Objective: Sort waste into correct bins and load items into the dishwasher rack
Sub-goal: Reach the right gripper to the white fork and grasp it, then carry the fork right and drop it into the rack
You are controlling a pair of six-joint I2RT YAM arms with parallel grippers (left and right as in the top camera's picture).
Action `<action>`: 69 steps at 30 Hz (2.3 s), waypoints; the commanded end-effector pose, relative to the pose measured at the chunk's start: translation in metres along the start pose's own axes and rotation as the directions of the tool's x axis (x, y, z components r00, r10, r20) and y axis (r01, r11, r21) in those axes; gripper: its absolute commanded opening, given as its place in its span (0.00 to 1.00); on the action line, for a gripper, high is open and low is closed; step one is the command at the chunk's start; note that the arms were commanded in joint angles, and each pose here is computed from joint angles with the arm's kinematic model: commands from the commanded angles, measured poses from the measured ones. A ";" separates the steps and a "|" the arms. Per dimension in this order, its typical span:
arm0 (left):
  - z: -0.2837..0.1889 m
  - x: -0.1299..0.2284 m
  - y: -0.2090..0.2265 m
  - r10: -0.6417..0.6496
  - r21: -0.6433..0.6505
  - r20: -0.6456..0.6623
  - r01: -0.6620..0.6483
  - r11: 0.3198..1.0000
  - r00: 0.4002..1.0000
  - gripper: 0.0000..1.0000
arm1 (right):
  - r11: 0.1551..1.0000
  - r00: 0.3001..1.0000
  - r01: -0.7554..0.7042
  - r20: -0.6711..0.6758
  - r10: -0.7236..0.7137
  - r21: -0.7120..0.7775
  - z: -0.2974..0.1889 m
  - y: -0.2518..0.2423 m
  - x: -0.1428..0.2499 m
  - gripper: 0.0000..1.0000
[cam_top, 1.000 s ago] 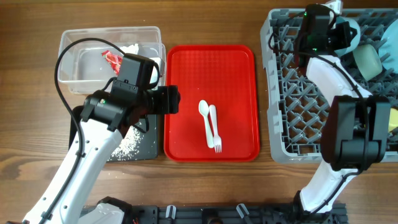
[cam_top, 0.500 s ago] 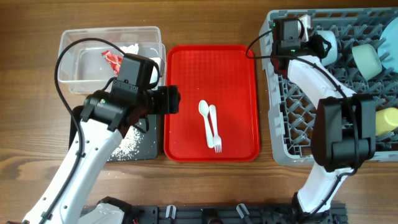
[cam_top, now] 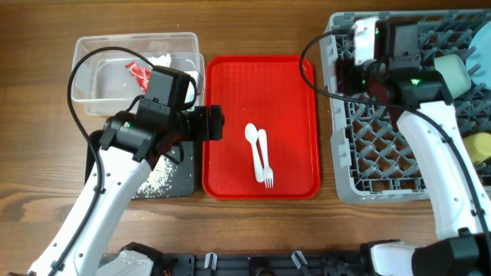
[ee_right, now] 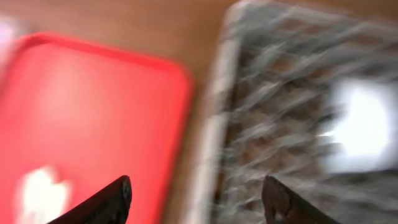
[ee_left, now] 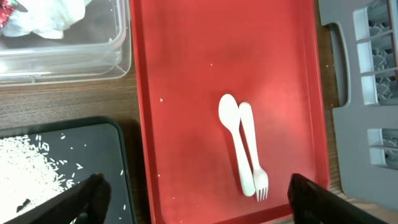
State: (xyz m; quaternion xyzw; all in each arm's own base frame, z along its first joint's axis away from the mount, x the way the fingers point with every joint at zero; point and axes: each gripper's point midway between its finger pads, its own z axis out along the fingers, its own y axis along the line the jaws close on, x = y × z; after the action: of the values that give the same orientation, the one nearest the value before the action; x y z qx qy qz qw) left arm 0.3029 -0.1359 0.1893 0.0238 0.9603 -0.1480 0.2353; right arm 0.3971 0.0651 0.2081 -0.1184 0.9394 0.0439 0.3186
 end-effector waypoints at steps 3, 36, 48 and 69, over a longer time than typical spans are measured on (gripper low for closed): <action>-0.002 -0.002 0.019 -0.112 -0.063 0.012 0.113 0.992 0.994 0.99 | 0.956 0.969 -0.094 -0.245 0.025 -0.277 0.005 0.093 0.051 0.68; -0.038 0.004 0.164 -0.590 -0.223 0.111 0.598 0.769 0.800 1.00 | 0.993 0.755 -0.099 -0.645 0.121 0.071 0.094 0.167 0.241 0.59; -0.038 0.004 0.164 -0.590 -0.223 0.112 0.598 0.770 0.800 1.00 | 0.993 0.730 -0.081 -0.673 0.121 0.091 0.089 0.163 0.249 0.29; -0.038 0.004 0.164 -0.590 -0.223 0.112 0.598 0.770 0.800 1.00 | 0.993 0.810 -0.111 -0.576 0.111 0.035 0.066 0.168 0.212 0.05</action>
State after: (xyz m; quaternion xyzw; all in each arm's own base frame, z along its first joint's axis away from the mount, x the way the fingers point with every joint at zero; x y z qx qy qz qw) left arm 0.3010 0.0317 0.1738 -0.3070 0.9273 -0.0896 0.1943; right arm 0.2266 0.1923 0.0058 -0.0672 0.9976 0.0072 -0.0150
